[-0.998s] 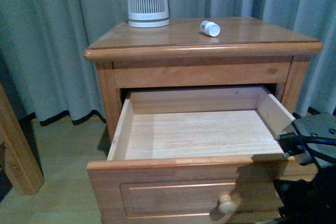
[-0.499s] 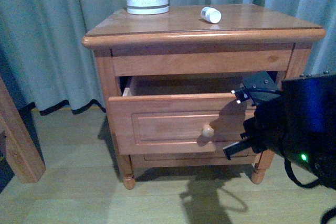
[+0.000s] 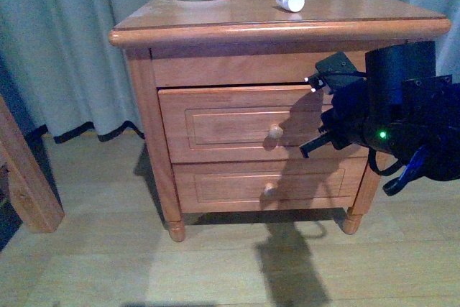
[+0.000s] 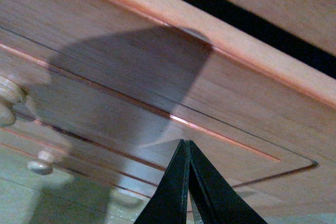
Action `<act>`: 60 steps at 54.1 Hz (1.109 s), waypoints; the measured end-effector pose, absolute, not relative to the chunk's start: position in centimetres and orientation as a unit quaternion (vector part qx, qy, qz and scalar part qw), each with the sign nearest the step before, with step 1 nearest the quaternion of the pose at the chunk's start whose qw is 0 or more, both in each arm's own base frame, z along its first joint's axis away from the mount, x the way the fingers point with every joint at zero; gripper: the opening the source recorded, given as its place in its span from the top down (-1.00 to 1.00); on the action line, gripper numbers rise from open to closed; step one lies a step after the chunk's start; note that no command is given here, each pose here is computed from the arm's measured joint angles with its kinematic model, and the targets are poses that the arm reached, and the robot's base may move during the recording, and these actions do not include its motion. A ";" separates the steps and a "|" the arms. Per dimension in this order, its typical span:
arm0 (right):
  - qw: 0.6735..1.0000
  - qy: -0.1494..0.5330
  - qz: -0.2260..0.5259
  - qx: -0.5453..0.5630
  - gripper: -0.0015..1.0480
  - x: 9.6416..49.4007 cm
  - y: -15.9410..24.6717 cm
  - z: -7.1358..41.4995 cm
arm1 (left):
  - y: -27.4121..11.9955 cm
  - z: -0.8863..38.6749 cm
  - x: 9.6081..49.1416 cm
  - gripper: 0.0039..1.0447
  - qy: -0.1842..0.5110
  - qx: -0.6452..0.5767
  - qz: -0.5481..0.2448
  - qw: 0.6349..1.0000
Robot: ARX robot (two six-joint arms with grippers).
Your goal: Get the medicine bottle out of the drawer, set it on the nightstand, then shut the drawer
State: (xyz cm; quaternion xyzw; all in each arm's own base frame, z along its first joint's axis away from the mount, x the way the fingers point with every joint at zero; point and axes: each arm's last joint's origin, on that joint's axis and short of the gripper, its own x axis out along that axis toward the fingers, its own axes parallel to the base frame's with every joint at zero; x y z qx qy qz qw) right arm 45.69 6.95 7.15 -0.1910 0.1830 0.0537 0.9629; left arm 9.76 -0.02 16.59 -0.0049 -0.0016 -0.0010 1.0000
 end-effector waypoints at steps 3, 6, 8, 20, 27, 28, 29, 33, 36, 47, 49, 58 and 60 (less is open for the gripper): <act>0.962 0.184 0.057 -0.193 0.94 46.0 6.9 7.3 | 0.0 16.6 9.8 -0.88 -0.002 -0.005 -0.001 1.000; 0.961 0.185 0.062 -0.196 0.94 46.2 6.9 7.3 | 0.0 16.6 9.8 -0.88 -0.002 -0.005 -0.001 1.000; 0.961 0.185 0.065 -0.197 0.94 46.3 6.8 7.3 | 0.0 16.6 9.8 -0.88 -0.002 -0.005 -0.001 1.000; 0.958 0.194 0.077 -0.196 0.94 47.1 5.9 7.3 | 0.0 16.6 9.8 -0.88 -0.002 -0.005 -0.001 1.000; 0.958 0.199 0.083 -0.190 0.94 47.4 5.2 7.4 | 0.0 16.6 9.8 -0.88 -0.002 -0.005 -0.001 1.000; 0.958 0.198 0.083 -0.189 0.94 47.4 5.2 7.4 | 0.0 16.6 9.8 -0.88 -0.002 -0.005 -0.001 1.000; 0.958 0.199 0.084 -0.189 0.94 47.4 5.1 7.4 | 0.0 16.6 9.8 -0.88 -0.002 -0.005 -0.001 1.000; 0.959 0.200 0.086 -0.183 0.94 47.5 4.8 7.4 | 0.0 16.6 9.8 -0.88 -0.002 -0.005 -0.001 1.000; 0.960 0.200 0.087 -0.178 0.94 47.5 4.7 7.4 | 0.0 16.6 9.8 -0.88 -0.002 -0.005 -0.001 1.000; 0.969 0.214 0.054 -0.111 0.94 46.9 4.4 7.9 | 0.0 16.6 9.8 -0.88 -0.002 -0.005 -0.001 1.000; 0.971 0.216 0.045 -0.088 0.94 46.3 4.0 8.4 | 0.0 16.6 9.8 -0.88 -0.002 -0.005 -0.001 1.000; 0.973 0.223 0.049 0.012 0.94 41.9 4.7 11.1 | 0.0 16.6 9.8 -0.88 -0.002 -0.005 -0.001 1.000; 0.971 0.231 0.056 0.033 0.94 41.0 5.2 11.4 | 0.0 16.6 9.8 -0.88 -0.002 -0.005 -0.001 1.000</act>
